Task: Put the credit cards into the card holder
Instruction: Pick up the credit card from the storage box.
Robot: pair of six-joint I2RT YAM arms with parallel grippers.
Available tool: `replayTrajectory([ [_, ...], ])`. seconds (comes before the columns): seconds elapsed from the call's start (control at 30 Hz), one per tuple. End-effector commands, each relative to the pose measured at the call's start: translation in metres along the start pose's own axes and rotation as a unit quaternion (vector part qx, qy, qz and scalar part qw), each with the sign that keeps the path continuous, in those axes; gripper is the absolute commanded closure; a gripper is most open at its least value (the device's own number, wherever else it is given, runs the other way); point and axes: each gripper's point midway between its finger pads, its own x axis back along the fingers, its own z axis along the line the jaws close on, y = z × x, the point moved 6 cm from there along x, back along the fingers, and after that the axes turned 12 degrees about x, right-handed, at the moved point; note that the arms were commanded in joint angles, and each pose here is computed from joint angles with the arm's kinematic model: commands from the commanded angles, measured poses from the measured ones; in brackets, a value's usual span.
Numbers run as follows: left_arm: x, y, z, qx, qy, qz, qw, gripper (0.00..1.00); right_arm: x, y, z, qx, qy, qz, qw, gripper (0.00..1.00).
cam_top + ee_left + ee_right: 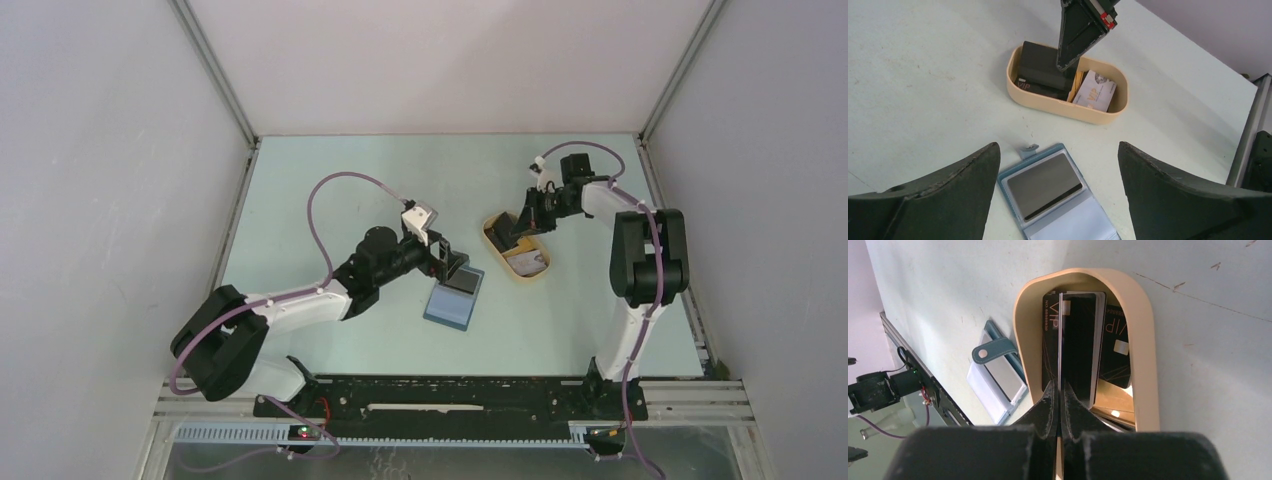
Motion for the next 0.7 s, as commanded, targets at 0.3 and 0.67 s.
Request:
replayTrajectory([
  [0.3, -0.018, 0.074, -0.013, 0.155, -0.128, -0.093, 0.975, 0.05, 0.080, 0.016, 0.051, 0.142, 0.117, -0.105, 0.977, 1.00],
  [0.67, -0.096, 0.081, 0.008, 0.324, -0.199, -0.058, 0.923, 0.11, 0.097, 0.014, 0.054, 0.109, 0.170, -0.151, 0.968, 1.00],
])
